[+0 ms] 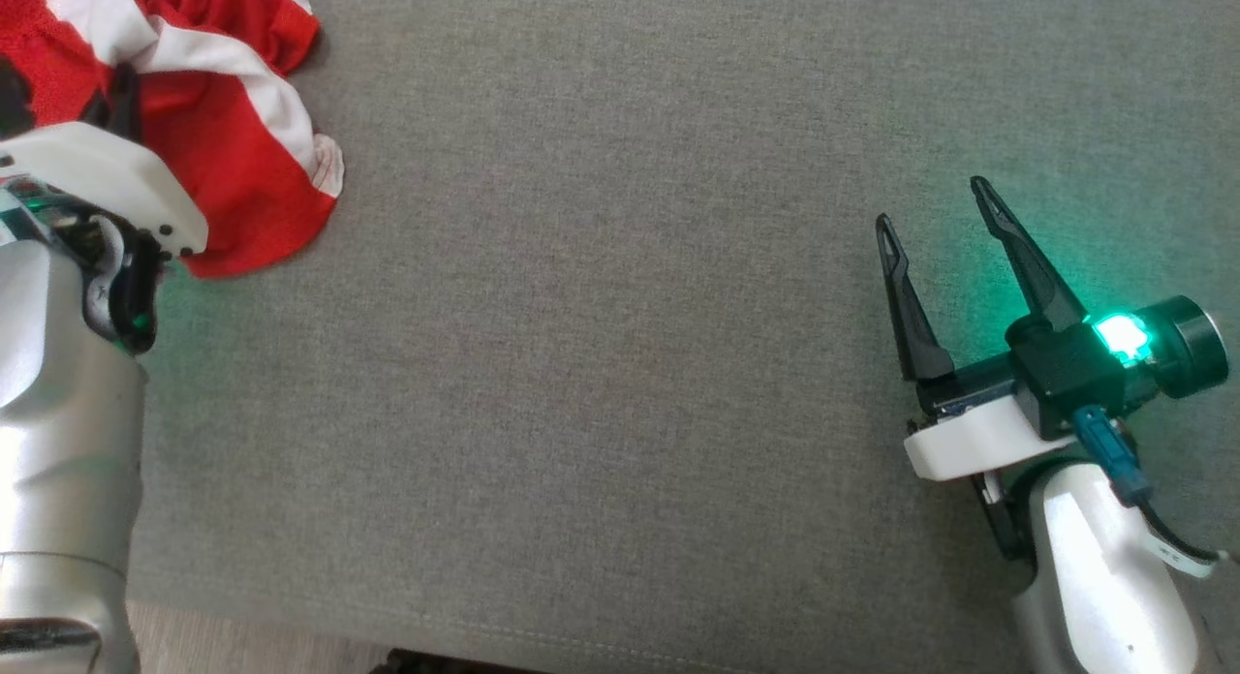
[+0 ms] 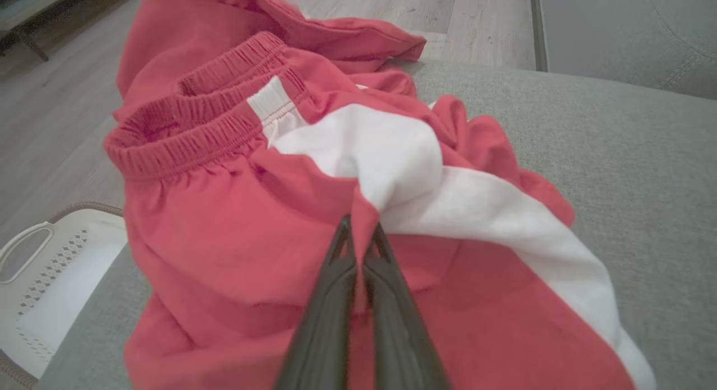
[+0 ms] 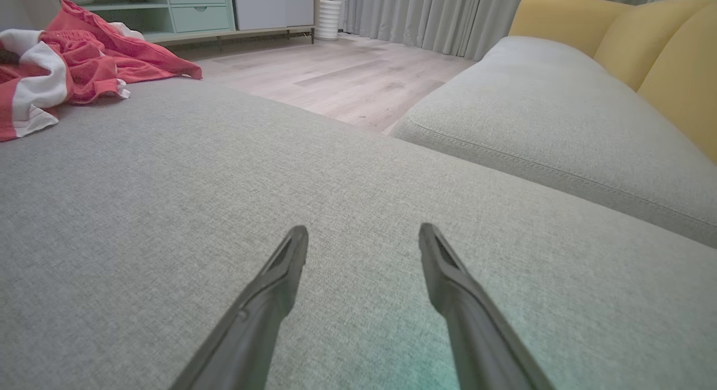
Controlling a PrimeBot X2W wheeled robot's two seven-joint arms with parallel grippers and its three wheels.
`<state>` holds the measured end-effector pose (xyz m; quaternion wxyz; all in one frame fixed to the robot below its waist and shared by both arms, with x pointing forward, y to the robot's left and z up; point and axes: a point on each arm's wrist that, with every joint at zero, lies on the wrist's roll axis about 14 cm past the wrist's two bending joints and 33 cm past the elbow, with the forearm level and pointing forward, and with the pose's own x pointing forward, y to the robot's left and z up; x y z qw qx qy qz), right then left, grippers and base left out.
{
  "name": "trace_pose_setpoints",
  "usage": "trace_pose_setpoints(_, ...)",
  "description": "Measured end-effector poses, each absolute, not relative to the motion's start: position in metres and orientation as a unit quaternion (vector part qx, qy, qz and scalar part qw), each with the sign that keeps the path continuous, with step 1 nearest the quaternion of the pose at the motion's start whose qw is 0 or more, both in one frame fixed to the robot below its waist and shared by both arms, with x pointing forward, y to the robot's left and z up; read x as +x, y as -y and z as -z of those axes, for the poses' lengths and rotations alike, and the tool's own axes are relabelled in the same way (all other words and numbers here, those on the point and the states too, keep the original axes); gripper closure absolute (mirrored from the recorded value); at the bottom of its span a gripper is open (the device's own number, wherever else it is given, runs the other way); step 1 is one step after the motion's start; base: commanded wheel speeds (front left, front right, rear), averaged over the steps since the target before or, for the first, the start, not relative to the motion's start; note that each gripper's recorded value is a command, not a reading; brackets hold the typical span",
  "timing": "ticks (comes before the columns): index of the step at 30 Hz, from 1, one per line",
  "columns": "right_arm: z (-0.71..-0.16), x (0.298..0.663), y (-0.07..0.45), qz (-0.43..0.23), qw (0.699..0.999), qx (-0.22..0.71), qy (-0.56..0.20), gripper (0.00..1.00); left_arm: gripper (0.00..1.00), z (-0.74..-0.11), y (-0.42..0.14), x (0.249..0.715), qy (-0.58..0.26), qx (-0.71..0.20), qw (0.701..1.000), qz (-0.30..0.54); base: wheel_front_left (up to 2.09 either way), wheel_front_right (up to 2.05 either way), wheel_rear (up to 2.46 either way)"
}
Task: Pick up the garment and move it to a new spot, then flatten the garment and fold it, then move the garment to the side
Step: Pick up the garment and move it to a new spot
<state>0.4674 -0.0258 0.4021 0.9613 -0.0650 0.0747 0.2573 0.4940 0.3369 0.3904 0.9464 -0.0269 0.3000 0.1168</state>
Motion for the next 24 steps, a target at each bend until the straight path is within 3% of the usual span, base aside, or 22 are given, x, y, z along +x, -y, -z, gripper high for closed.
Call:
trace_pose_setpoints(6,-0.413,0.466,0.026,-0.255,0.963,-0.061,-0.063,0.00,1.00,-0.417,-0.341,0.498,-0.252,-0.024,0.960,-0.120,0.00,0.00,0.00)
trace_pose_setpoints(14,-0.444,0.460,0.035,-0.240,0.969,-0.041,-0.029,0.00,1.00,-0.526,-0.321,0.525,-0.104,-0.013,0.991,-0.081,0.00,0.00,0.00)
trace_pose_setpoints(24,-0.473,0.435,0.081,-0.178,0.984,-0.021,-0.007,0.00,1.00,-0.632,-0.198,0.532,0.017,-0.030,0.999,0.041,0.00,0.00,0.00)
